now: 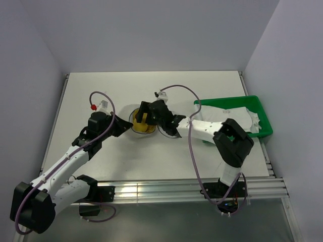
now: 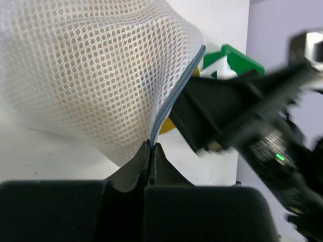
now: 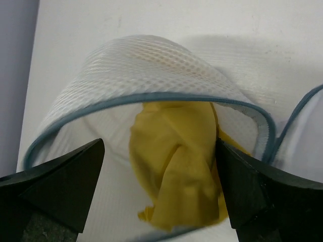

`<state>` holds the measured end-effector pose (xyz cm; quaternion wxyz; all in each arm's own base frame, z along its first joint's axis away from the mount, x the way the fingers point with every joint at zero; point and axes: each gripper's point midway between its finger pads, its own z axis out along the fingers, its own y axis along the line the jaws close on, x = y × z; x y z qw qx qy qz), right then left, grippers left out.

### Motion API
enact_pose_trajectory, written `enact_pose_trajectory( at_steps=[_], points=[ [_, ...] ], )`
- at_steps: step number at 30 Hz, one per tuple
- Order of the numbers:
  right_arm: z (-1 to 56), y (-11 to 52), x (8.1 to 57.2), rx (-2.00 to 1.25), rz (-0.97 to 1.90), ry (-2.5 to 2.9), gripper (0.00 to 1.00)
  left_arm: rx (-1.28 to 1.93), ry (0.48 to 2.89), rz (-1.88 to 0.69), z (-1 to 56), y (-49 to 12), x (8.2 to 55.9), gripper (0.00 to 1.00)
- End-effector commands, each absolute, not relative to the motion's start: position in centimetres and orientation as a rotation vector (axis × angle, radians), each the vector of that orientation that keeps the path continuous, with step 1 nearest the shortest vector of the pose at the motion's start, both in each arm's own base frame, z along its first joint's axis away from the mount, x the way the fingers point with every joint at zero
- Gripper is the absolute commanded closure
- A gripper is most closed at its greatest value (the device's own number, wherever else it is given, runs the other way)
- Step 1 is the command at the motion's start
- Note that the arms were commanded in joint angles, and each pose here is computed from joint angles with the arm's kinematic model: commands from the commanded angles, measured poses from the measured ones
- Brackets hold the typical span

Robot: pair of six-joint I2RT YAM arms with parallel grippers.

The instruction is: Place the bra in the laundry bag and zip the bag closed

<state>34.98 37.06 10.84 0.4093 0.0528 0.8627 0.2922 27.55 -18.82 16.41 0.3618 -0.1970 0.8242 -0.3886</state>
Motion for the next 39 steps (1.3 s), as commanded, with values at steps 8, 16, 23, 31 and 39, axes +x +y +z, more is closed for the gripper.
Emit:
enact_pose_trajectory(
  at_steps=[8, 16, 23, 31, 39],
  points=[
    [16.4, 32.3, 31.7, -0.15, 0.731, 2.176, 0.03, -0.499, 2.007, -0.823, 18.1, -15.4, 29.7, 1.0],
    [9.9, 20.8, 31.5, 0.079, 0.397, 2.316, 0.72, -0.491, 1.994, -0.775, 17.4, -14.2, 28.9, 1.0],
    [5.3, 18.7, 32.3, 0.162, 0.322, 2.42, 0.46, -0.488, 1.994, -0.749, 16.1, -13.7, 28.7, 1.0],
    [2.1, 20.7, 34.5, 0.195, 0.361, 2.451, 0.49, -0.479, 2.023, -0.775, 14.6, -14.2, 28.3, 1.0],
    [2.3, 21.6, 37.2, 0.237, 0.365, 2.389, 0.97, -0.477, 2.001, -0.769, 15.4, -14.1, 28.5, 1.0]
  ],
)
